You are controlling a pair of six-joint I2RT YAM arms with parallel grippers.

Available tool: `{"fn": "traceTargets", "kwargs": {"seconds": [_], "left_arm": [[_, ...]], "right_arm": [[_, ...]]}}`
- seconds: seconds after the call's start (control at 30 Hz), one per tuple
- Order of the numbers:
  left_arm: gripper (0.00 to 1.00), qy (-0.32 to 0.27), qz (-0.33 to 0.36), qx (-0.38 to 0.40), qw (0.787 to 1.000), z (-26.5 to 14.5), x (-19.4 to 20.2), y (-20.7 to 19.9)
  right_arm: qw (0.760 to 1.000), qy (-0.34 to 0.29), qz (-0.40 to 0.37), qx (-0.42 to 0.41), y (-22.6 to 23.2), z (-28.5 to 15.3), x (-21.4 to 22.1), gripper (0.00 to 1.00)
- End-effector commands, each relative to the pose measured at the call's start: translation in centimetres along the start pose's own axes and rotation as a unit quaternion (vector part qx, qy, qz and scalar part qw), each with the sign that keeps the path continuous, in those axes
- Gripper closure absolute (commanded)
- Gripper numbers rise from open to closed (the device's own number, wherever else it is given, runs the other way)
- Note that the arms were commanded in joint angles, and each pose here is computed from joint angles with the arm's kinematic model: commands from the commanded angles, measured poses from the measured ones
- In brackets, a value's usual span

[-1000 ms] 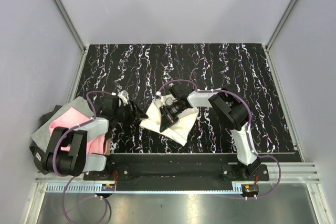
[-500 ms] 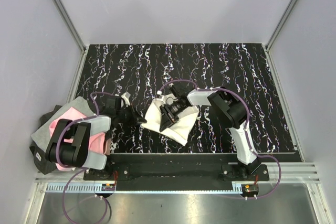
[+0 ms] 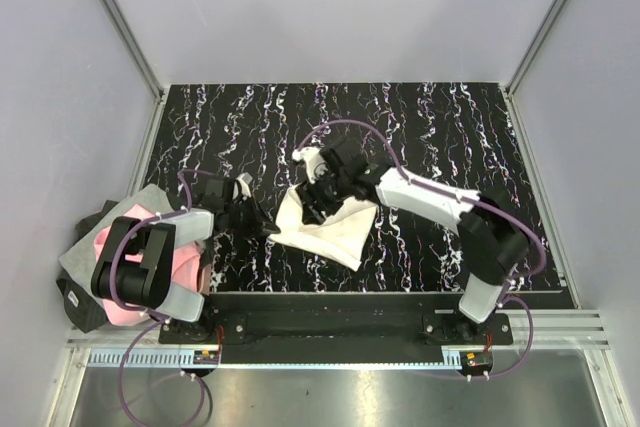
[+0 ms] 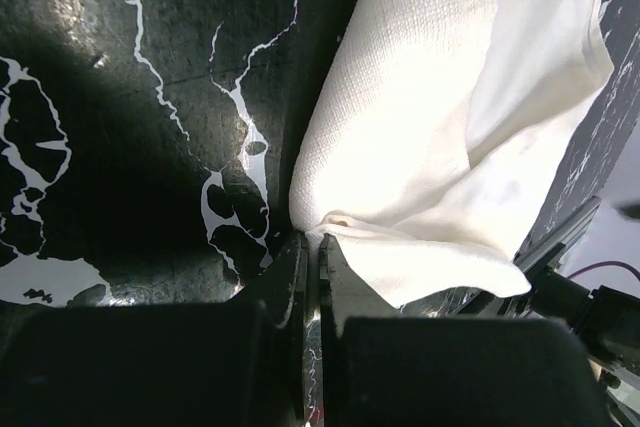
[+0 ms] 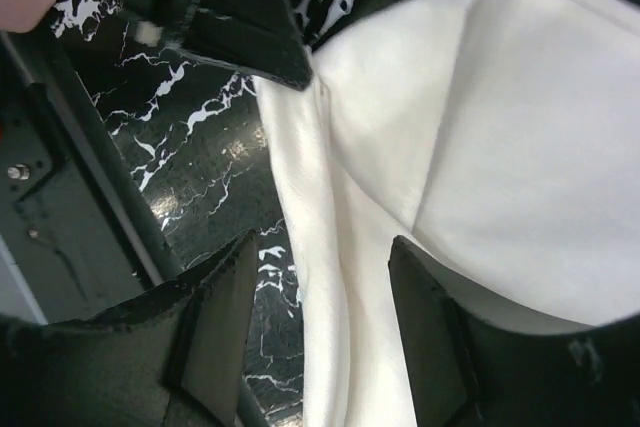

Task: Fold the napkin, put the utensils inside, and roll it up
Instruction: Roll the napkin with the utensil

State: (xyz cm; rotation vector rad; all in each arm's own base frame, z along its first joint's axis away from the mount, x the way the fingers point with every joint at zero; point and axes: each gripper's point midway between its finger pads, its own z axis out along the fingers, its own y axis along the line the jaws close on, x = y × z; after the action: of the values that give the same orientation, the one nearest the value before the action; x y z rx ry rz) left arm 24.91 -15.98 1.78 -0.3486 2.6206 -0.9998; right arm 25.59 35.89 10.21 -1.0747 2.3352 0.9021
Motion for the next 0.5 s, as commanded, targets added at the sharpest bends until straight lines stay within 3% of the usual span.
{"fn": "traceTargets", "kwargs": {"seconds": [0.0, 0.17, 0.47], "left_arm": [[1.0, 0.026, 0.002, -0.03, 0.999, 0.1, 0.9, 1.2], [1.0, 0.025, 0.005, -0.029, 0.999, -0.1, 0.7, 0.9], [1.0, 0.025, 0.006, -0.029, 0.999, -0.1, 0.5, 0.8]], "right_arm": [[0.983, -0.026, -0.134, 0.125, 0.6, 0.3, -0.1, 0.36], [0.968, -0.005, -0.21, 0.139, 3.8, 2.8, 2.2, 0.35], [0.958, 0.028, -0.234, 0.161, 2.3, 5.3, 4.6, 0.35]]}}
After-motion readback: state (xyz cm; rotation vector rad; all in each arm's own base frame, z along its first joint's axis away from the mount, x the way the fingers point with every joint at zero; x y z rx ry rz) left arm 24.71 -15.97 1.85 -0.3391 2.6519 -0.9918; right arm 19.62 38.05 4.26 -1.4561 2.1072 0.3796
